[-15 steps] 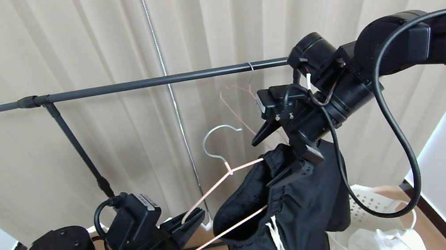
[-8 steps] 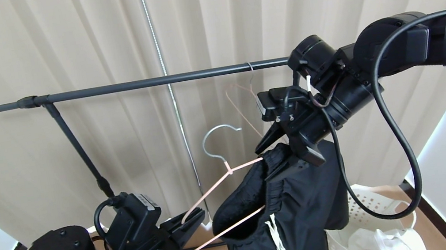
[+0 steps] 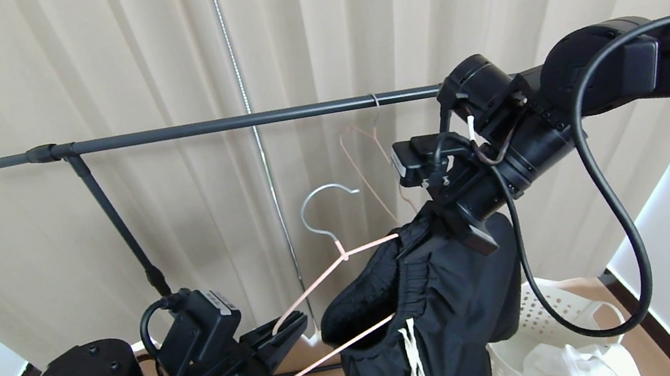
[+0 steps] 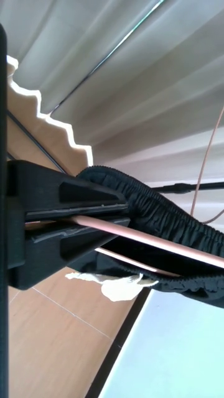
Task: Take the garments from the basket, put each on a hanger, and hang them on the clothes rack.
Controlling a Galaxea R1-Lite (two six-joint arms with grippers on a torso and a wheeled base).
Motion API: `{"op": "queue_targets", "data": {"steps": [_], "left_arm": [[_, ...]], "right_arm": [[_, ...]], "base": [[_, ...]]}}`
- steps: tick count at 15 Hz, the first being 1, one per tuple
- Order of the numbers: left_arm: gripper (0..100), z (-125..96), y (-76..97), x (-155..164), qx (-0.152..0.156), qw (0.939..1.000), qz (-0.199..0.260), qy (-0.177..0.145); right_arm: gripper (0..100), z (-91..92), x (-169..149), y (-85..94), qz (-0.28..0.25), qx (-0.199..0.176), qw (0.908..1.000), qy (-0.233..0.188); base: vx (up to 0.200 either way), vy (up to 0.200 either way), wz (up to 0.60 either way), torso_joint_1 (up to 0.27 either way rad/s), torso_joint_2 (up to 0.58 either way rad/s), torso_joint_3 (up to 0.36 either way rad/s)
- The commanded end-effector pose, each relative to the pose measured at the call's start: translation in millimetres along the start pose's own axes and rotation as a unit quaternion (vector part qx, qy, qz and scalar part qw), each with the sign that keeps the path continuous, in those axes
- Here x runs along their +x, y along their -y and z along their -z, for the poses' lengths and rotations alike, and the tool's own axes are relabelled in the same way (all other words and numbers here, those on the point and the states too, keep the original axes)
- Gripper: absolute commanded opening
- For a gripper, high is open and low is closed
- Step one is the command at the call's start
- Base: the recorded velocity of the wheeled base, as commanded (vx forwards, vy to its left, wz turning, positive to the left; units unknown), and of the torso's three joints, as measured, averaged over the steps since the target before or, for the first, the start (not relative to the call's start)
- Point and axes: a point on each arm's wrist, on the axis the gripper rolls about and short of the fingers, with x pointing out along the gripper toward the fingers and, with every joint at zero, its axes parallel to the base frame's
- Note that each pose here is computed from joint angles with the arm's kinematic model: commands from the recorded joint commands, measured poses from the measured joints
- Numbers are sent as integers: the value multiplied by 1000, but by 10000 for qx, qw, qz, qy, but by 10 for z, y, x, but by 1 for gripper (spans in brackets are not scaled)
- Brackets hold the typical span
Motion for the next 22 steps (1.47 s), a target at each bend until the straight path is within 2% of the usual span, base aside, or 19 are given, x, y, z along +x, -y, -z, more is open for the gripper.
{"op": "queue_targets", "data": {"steps": [1, 6, 7, 12, 15, 17, 18, 21, 22], "left_arm": [[0, 3, -1, 2, -6, 10000, -6, -5], [0, -4, -12, 9, -11, 10000, -47, 13], [100, -4, -12, 9, -11, 10000, -47, 13], [100, 1, -29, -2, -4, 10000, -53, 5], [100, -48, -42, -37, -23, 9999, -60, 119], [100, -102, -134, -174, -54, 9988, 356, 322], [100, -122, -210, -229, -80, 9983, 417, 407], [100, -207, -364, -301, -564, 9958, 351, 637], [100, -226, -425, -348, -632, 9945, 437, 706]], "right_arm": [[0, -17, -48, -34, 22, -26, 10000, 20], [0, -29, -73, -47, 38, -43, 10000, 41], [0, -29, -73, -47, 38, -43, 10000, 41], [0, -17, -77, -68, 22, -26, 10000, 20], [0, 7, -63, -85, -14, 4, 10000, -6], [0, 14, -110, -92, 37, 19, 10000, 8], [0, 7, -135, -111, 48, 10, 10000, 16], [0, -26, -274, -158, 197, -23, 9998, 75], [0, -50, -343, -185, 270, -56, 9996, 117]], "base": [[0, 0, 0, 0, 0, 0], [0, 0, 0, 0, 0, 0], [0, 0, 0, 0, 0, 0], [0, 0, 0, 0, 0, 0], [0, 0, 0, 0, 0, 0], [0, 0, 0, 0, 0, 0], [0, 0, 0, 0, 0, 0], [0, 0, 0, 0, 0, 0], [0, 0, 0, 0, 0, 0]]}}
